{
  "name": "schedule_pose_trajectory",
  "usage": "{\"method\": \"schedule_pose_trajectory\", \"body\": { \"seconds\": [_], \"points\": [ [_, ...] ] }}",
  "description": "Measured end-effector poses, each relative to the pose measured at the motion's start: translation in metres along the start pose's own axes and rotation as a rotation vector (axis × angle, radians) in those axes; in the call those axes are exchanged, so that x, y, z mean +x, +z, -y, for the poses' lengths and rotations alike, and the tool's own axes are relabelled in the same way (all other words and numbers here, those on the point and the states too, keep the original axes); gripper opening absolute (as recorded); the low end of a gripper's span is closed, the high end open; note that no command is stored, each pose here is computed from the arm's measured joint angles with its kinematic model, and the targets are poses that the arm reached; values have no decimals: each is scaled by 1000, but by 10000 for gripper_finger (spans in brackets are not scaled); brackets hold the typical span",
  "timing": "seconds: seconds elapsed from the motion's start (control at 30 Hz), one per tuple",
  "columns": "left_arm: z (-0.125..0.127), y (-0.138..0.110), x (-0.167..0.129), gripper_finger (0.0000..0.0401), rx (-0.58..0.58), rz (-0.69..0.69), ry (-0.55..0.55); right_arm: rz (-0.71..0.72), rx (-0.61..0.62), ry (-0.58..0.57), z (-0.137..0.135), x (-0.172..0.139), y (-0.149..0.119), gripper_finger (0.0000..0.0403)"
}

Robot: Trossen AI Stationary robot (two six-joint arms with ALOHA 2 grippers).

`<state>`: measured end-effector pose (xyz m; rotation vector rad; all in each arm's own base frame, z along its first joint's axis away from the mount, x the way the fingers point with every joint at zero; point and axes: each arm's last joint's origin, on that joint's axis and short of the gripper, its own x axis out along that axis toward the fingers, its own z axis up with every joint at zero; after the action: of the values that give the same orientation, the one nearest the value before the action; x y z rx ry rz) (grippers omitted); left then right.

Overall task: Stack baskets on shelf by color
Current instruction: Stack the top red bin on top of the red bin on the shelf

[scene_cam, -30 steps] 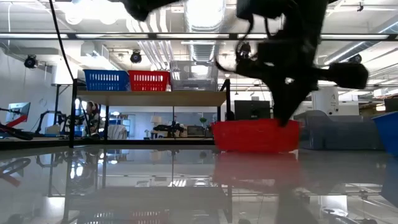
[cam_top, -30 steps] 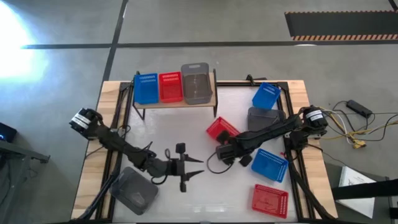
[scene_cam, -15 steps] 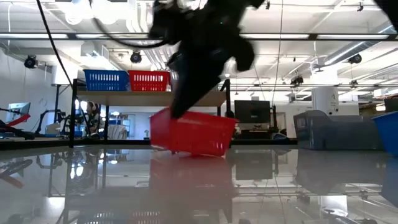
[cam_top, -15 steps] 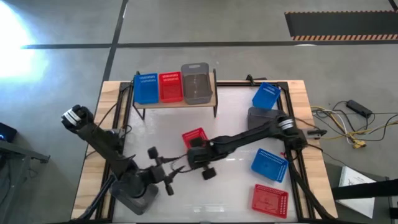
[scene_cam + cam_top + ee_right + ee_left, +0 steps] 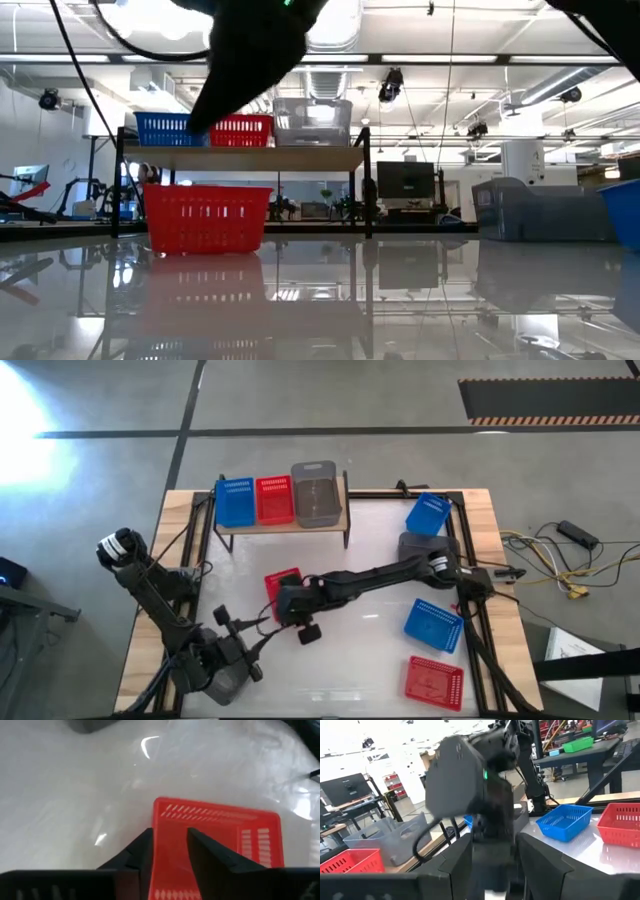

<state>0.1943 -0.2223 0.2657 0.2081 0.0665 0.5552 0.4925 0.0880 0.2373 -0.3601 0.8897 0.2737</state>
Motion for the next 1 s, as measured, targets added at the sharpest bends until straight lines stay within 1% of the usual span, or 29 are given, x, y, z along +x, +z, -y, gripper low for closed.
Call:
{"method": "schedule_pose_trajectory", "body": {
  "seconds": [0.13,0.2,0.3,0.37,0.47,0.53,0.57,0.7,0.73,0.8,0.87,0.93,1.0],
  "points": [
    [0,-5,0,147,10,-1,1,-41,44,24,-4,-28,-8,125],
    [0,-9,0,147,-10,-2,-2,-63,74,33,-11,-37,-20,123],
    [2,-16,0,147,5,-3,-10,-64,119,41,-28,-46,-46,113],
    [4,-21,1,147,23,-3,-56,-37,154,44,-44,-50,-65,103],
    [10,-28,7,147,46,-5,-188,48,216,57,-66,-59,-92,90],
    [13,-31,16,147,49,-11,-246,112,256,38,-81,-64,-111,81],
    [13,-31,21,147,50,-15,-248,146,275,16,-88,-67,-119,77],
    [8,-30,54,147,-7,-46,-156,230,311,-79,-114,-82,-153,62],
    [7,-29,62,147,-5,-57,-157,241,321,-99,-118,-87,-160,59],
    [5,-28,78,147,30,-99,-201,247,354,-144,-123,-97,-175,54],
    [4,-24,89,147,76,-177,-247,260,385,-171,-127,-105,-187,50],
    [-1,-14,100,148,95,-302,-283,278,410,-182,-129,-113,-196,48],
    [-9,-7,111,150,89,-472,-289,301,431,-191,-131,-119,-203,47]
  ]
}}
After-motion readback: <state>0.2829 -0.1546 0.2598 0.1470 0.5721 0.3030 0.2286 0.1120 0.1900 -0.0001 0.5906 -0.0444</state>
